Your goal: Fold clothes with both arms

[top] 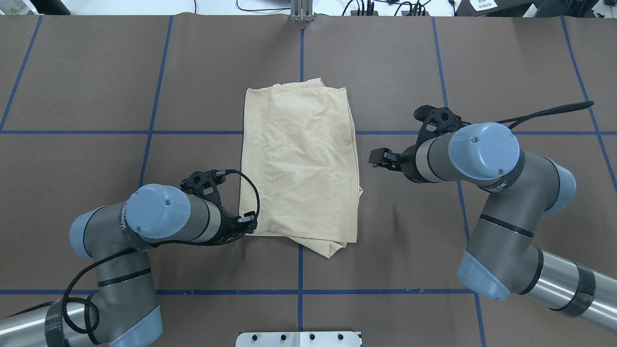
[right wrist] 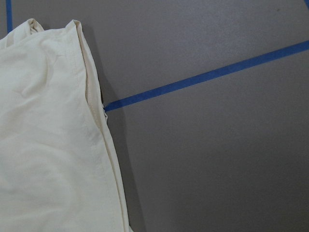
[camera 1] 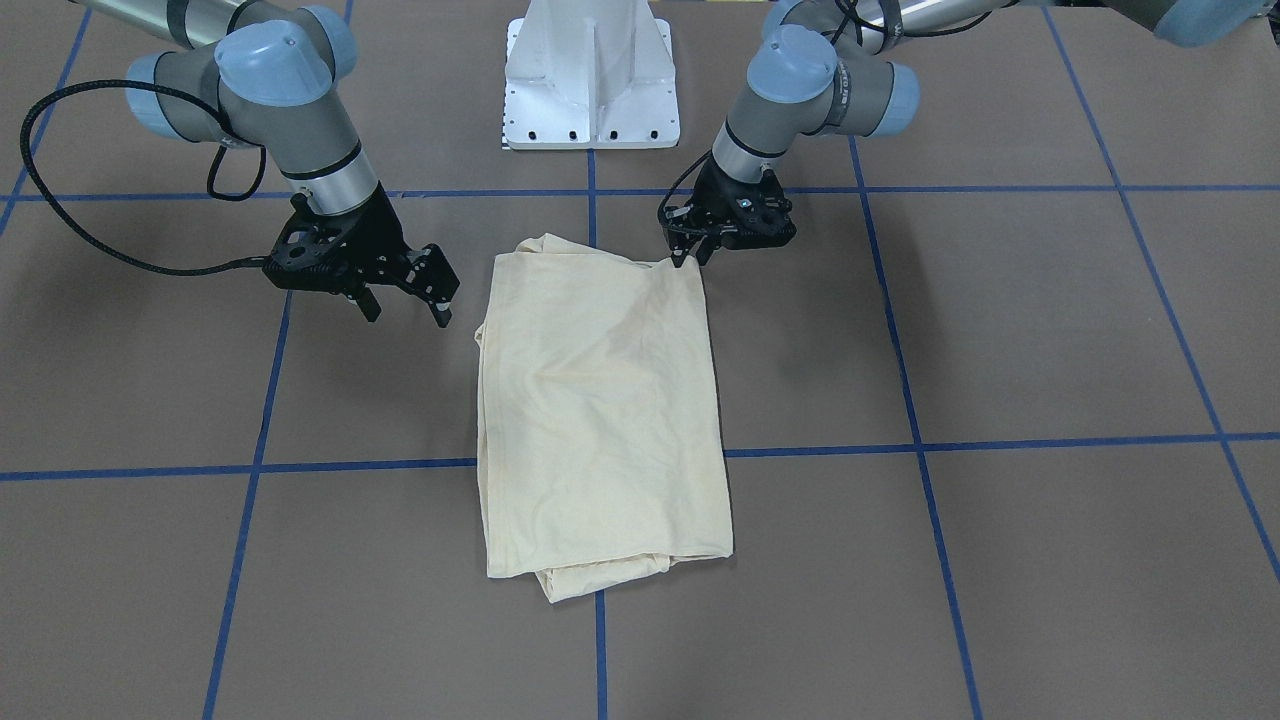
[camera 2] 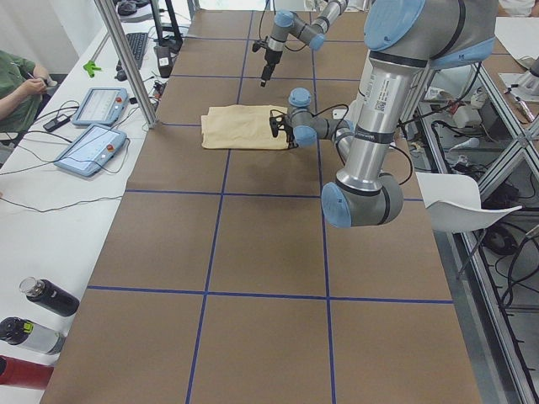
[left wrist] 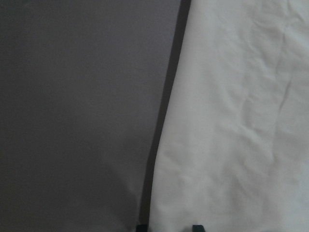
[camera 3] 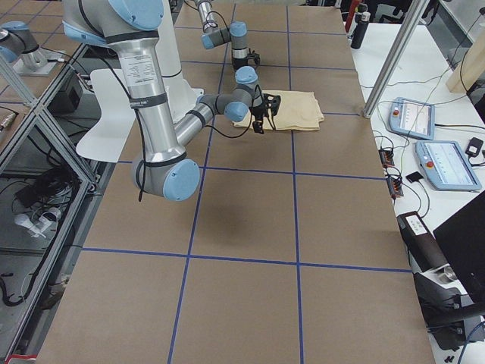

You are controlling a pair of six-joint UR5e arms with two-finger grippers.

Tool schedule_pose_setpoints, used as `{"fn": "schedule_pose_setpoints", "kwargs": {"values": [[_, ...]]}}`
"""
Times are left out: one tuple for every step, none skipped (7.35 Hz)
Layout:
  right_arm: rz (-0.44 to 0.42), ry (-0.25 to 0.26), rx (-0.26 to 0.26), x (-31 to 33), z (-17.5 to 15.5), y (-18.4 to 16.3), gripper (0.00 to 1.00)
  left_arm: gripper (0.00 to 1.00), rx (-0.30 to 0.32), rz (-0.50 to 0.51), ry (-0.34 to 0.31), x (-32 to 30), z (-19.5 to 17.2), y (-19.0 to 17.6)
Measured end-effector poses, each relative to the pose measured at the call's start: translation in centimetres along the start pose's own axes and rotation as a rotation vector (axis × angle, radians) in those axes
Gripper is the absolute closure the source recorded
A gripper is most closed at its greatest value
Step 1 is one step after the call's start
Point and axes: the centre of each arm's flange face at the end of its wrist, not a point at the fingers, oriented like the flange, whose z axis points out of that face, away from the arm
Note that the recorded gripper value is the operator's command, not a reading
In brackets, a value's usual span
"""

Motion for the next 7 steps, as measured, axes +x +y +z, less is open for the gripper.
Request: {"fn": "schedule_pose_setpoints", "kwargs": {"values": [[0.0, 0.0, -0.001, -0.02, 0.01, 0.04, 0.0, 0.6, -0.002, 0.0, -0.003, -0.05, 0.15, 0.09], [-0.001, -0.001, -0.001, -0.03, 0.01, 0.06, 0.0, 0.65, -0.003, 0.0, -0.004, -0.05, 0.29, 0.19], [-0.001, -0.001, -0.001, -0.05, 0.02, 0.1, 0.0, 0.65, -0.004, 0.001, -0.005, -0.07, 0.41, 0.25], [-0.002, -0.001, -0.002, -0.07, 0.04, 0.17, 0.0, 0.65, -0.004, 0.001, -0.005, -0.09, 0.49, 0.28], [-0.003, -0.002, -0.003, -0.08, 0.06, 0.24, 0.0, 0.65, -0.004, 0.001, -0.005, -0.11, 0.52, 0.31], [-0.004, -0.001, -0.003, -0.09, 0.09, 0.31, 0.0, 0.72, -0.004, 0.001, -0.006, -0.14, 0.54, 0.32], [-0.004, -0.001, -0.003, -0.06, 0.13, 0.35, 0.0, 0.91, -0.004, 0.001, -0.005, -0.15, 0.54, 0.32]]}}
